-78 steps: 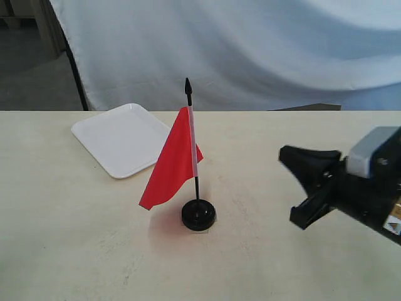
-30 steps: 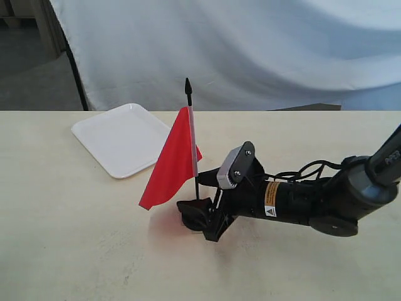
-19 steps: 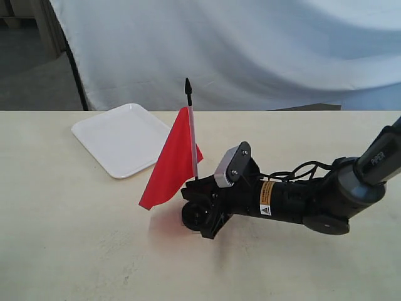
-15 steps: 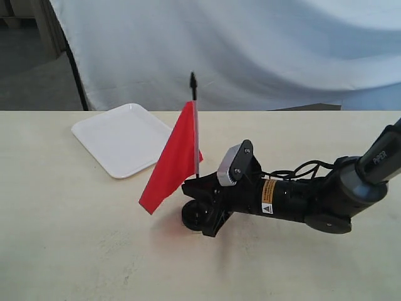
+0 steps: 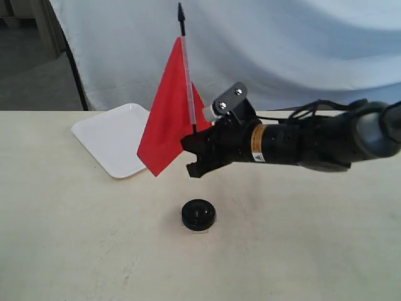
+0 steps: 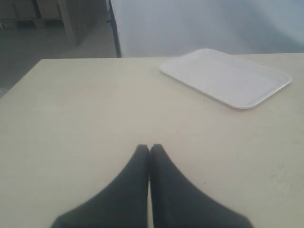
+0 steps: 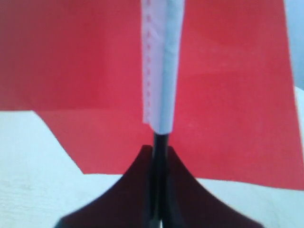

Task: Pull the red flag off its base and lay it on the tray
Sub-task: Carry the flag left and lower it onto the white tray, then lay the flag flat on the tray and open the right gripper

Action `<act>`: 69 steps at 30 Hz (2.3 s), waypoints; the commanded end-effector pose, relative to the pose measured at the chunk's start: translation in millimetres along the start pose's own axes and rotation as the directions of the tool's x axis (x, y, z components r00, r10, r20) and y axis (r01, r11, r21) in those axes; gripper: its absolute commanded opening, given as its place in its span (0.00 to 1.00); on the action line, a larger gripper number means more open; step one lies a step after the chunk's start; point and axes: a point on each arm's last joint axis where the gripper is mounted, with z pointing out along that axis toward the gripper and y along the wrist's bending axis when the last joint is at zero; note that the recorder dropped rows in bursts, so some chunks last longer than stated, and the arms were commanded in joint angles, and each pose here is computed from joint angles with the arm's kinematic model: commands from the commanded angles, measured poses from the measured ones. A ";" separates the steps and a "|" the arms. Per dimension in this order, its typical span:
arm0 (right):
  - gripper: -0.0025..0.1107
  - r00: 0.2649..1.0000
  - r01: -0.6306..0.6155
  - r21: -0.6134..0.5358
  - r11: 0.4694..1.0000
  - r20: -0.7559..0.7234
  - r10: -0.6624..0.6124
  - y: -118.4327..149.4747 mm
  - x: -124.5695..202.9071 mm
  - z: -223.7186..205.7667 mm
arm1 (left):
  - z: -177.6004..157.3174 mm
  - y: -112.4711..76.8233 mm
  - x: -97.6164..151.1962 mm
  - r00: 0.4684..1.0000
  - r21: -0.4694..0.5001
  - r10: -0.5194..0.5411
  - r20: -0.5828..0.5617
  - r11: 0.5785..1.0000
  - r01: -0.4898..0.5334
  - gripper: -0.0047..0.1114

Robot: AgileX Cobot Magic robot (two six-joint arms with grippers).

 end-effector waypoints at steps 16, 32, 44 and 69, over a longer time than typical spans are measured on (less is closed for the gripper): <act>0.02 0.917 0.348 0.540 0.766 -0.364 -0.160 25.9 -54.4 154.0 | -0.1 0.0 0.0 1.000 0.001 -0.003 0.006 1.000 0.003 0.04; 0.02 0.883 0.333 0.549 0.767 -0.467 -0.049 13.3 -29.0 206.3 | -0.1 0.0 0.0 1.000 0.001 -0.003 0.006 1.000 0.003 0.04; 0.02 0.900 0.256 0.571 0.780 -0.436 0.023 7.9 -25.9 205.3 | -0.1 0.0 0.0 1.000 0.001 -0.003 0.006 1.000 0.003 0.04; 0.52 0.907 0.159 0.559 0.814 -0.409 0.104 9.5 -22.2 207.0 | -0.1 0.0 0.0 1.000 0.001 -0.003 0.006 1.000 0.003 0.04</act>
